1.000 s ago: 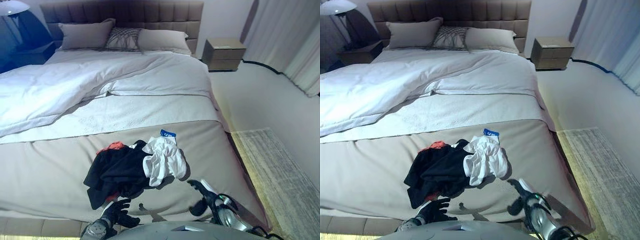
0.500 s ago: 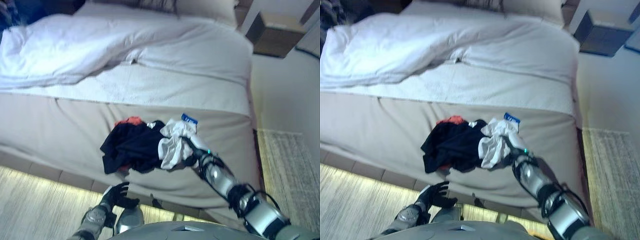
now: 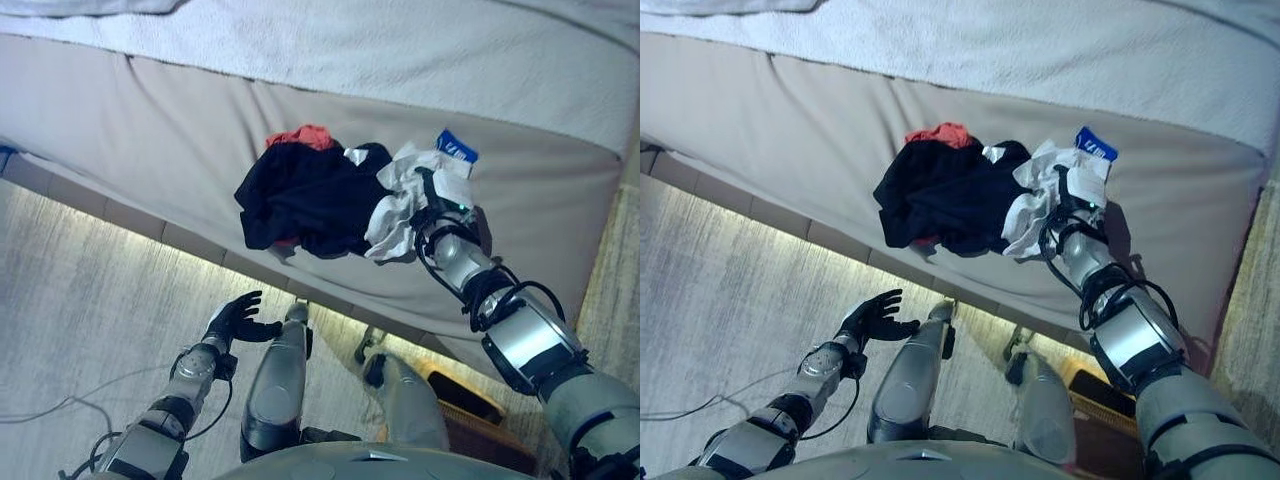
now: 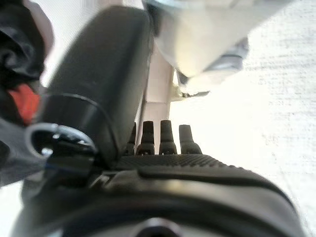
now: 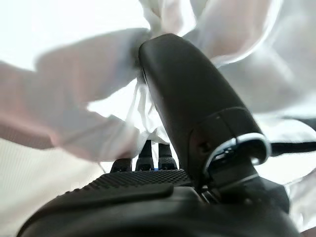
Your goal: Pick up the clothes from the bed and place them into the basket
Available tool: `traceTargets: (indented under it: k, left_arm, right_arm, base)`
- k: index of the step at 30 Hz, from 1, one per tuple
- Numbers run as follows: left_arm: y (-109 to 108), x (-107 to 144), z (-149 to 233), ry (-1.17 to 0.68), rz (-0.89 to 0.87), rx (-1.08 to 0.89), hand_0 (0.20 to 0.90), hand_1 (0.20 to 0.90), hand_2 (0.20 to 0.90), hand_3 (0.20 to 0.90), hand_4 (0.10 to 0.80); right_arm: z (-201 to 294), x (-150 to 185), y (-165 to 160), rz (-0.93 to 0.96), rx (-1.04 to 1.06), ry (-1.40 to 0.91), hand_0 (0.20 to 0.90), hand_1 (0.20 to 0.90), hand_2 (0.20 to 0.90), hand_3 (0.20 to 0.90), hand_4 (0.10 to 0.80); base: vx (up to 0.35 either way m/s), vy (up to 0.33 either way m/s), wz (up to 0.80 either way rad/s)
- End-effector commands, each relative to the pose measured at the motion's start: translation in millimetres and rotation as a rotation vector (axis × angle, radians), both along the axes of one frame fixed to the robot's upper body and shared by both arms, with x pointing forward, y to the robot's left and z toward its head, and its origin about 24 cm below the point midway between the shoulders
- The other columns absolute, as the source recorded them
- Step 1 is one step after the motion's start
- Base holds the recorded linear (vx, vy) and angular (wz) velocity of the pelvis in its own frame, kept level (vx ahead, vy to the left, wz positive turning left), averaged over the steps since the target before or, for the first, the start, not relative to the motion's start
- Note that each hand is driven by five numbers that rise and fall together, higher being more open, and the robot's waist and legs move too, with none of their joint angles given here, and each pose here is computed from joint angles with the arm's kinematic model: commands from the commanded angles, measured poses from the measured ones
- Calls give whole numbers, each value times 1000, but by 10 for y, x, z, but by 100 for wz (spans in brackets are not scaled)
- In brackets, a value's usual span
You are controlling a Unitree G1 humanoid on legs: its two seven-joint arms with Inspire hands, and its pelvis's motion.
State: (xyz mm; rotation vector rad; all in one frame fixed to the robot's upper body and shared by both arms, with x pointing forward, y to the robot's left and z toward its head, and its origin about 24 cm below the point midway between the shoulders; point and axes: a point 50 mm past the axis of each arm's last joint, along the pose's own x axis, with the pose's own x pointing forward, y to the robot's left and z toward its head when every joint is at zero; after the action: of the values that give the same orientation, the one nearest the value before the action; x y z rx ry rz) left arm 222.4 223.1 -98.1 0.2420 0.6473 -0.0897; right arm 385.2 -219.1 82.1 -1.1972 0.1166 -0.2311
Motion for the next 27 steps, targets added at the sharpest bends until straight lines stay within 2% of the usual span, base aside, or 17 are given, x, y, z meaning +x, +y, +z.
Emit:
traceTargets:
  k: [1, 8, 9, 27]
  left_arm:
    - [143, -437, -196, 112, -4, 54, 900, 900, 900, 900, 800]
    - [149, -454, -172, 87, -4, 38, 900, 900, 900, 900, 800]
    - [146, -468, -174, 88, -6, 36, 900, 900, 900, 900, 800]
    - [275, -538, -150, 91, 4, 58, 900, 900, 900, 900, 800]
  right_arm:
    - [291, 93, -51, 26, -4, -79, 900, 900, 900, 900, 800]
    - [558, 174, -133, -4, -20, -103, 900, 900, 900, 900, 800]
    - [586, 176, -165, -18, -31, -108, 300, 300, 300, 200, 100]
    - [786, 117, -487, -87, 7, -188, 300, 300, 300, 200, 100]
  base:
    - [75, 30, 10]
    - [-4, 30, 1]
    - [0, 0, 0]
    - [-6, -11, -2]
